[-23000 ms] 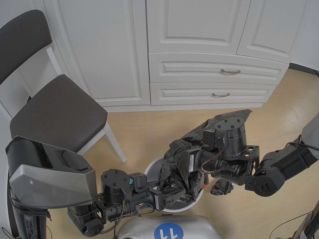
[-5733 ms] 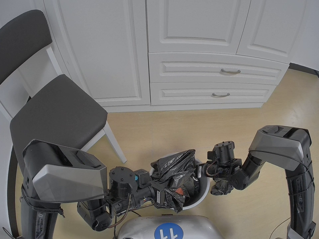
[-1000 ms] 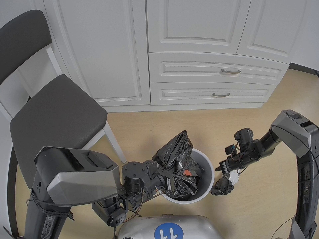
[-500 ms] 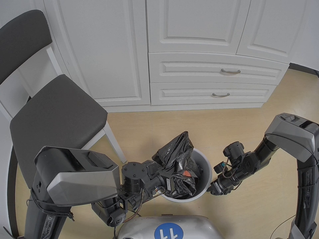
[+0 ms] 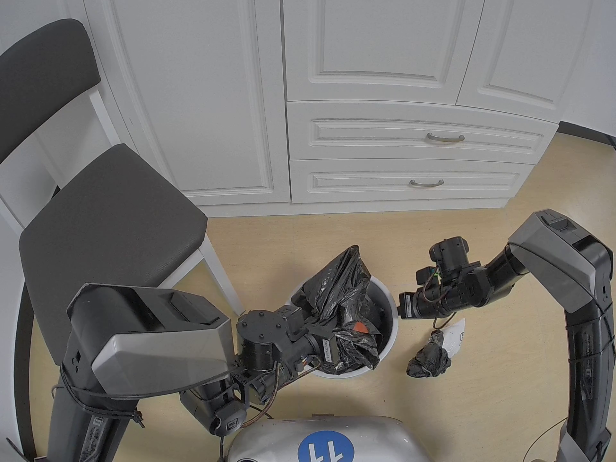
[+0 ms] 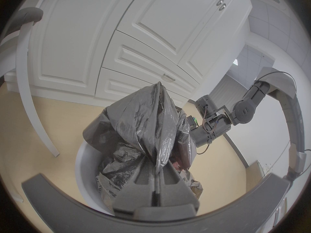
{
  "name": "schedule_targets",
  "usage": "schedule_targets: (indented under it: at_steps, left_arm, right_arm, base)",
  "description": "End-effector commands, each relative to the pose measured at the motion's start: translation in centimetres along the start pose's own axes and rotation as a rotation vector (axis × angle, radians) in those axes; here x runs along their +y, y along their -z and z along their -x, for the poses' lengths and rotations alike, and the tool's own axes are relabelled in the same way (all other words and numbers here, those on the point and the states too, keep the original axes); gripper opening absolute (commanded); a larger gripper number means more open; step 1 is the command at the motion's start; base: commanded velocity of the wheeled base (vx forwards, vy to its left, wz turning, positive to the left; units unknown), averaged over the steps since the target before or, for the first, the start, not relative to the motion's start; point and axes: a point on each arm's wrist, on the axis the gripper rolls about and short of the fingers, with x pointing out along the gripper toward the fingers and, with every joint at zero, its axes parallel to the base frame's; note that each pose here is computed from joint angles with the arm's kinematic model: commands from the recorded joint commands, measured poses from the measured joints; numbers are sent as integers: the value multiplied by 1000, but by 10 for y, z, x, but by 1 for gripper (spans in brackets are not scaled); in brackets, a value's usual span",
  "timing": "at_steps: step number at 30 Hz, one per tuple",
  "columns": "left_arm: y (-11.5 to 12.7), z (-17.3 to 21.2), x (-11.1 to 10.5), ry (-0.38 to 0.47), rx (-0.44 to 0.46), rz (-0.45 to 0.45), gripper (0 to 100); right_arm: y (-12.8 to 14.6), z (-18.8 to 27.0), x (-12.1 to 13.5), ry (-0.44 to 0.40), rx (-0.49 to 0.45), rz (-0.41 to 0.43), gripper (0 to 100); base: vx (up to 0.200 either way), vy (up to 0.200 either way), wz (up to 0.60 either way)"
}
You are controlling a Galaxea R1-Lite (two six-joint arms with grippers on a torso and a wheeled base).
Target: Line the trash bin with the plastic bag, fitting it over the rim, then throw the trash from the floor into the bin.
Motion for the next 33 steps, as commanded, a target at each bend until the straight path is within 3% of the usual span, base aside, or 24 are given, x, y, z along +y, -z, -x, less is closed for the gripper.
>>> schedule_targets:
  at_steps: [1, 11, 13, 16, 18, 24, 26, 28, 33]
  left_arm:
    - [-3, -9, -2, -29, -45, 8, 0]
    - [-3, -9, -6, -30, -9, -12, 0]
    - [-14, -7, -11, -40, 51, -76, 0]
    - [-32, -17, -19, -34, 40, -89, 0]
    - [-45, -24, -23, -32, 36, -92, 0]
    - [-72, -38, -50, -28, 149, -130, 0]
    - [-73, -38, -51, -26, 151, -138, 0]
    - [-80, -47, -56, -29, 220, -263, 0]
    - [-98, -55, -59, -48, 334, -385, 0]
  right_arm:
    - [-21, -11, -9, -4, -71, -83, 0]
    - [-24, -13, -24, 58, -102, -109, 0]
    - [-33, 0, -25, 138, -171, -59, 0]
    - [-38, 20, -21, 210, -221, 33, 0]
    - [-38, 36, -19, 224, -237, 81, 0]
    - [-31, 66, -31, 267, -246, 193, 0]
    - [-31, 67, -32, 269, -244, 198, 0]
    - [-20, 81, -45, 238, -209, 285, 0]
    - [-6, 97, -69, 185, -199, 457, 0]
  base:
    - [0, 0, 0]
    - [0, 0, 0]
    - [0, 0, 0]
    - [0, 0, 0]
    - [0, 0, 0]
    - [0, 0, 0]
    - [0, 0, 0]
    - [0, 0, 0]
    - [0, 0, 0]
